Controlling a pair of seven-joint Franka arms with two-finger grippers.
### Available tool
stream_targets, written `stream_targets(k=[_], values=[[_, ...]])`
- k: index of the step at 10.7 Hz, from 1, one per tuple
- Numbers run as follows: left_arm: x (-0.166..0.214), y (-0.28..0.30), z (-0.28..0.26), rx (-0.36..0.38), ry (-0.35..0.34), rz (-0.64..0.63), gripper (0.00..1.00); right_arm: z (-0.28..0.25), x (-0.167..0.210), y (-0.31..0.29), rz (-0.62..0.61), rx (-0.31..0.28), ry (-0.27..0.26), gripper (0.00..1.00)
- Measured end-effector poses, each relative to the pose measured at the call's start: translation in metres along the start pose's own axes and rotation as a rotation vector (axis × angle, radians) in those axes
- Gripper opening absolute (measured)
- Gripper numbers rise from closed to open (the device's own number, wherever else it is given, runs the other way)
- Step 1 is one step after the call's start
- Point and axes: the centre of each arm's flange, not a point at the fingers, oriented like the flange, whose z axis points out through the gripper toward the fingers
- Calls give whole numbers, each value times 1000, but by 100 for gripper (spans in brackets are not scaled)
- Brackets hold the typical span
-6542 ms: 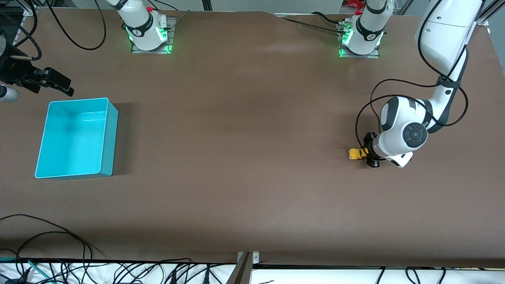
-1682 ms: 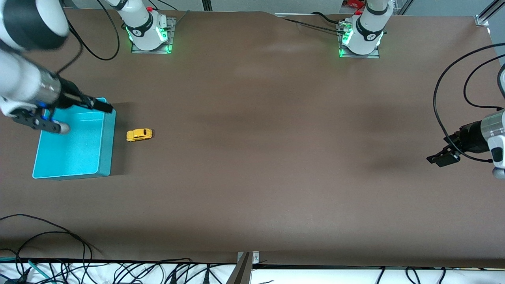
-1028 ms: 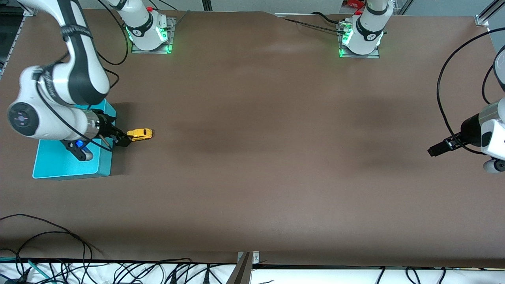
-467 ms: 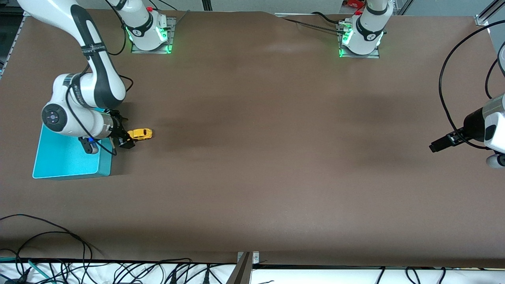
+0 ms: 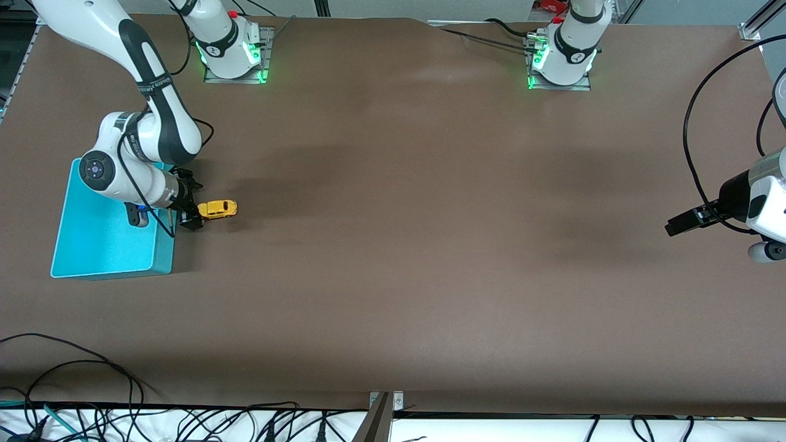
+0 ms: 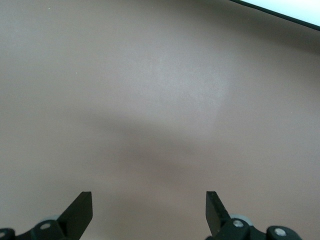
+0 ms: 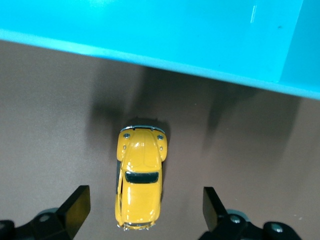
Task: Wind up and store yellow beetle car
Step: 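Grasp the car with the right gripper and lift it over the bin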
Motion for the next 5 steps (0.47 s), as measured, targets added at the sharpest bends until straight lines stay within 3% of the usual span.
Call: stream_targets(k=[5], values=[[-1, 1, -2, -1, 3, 7, 100, 33, -13, -1, 57, 39, 23, 98]])
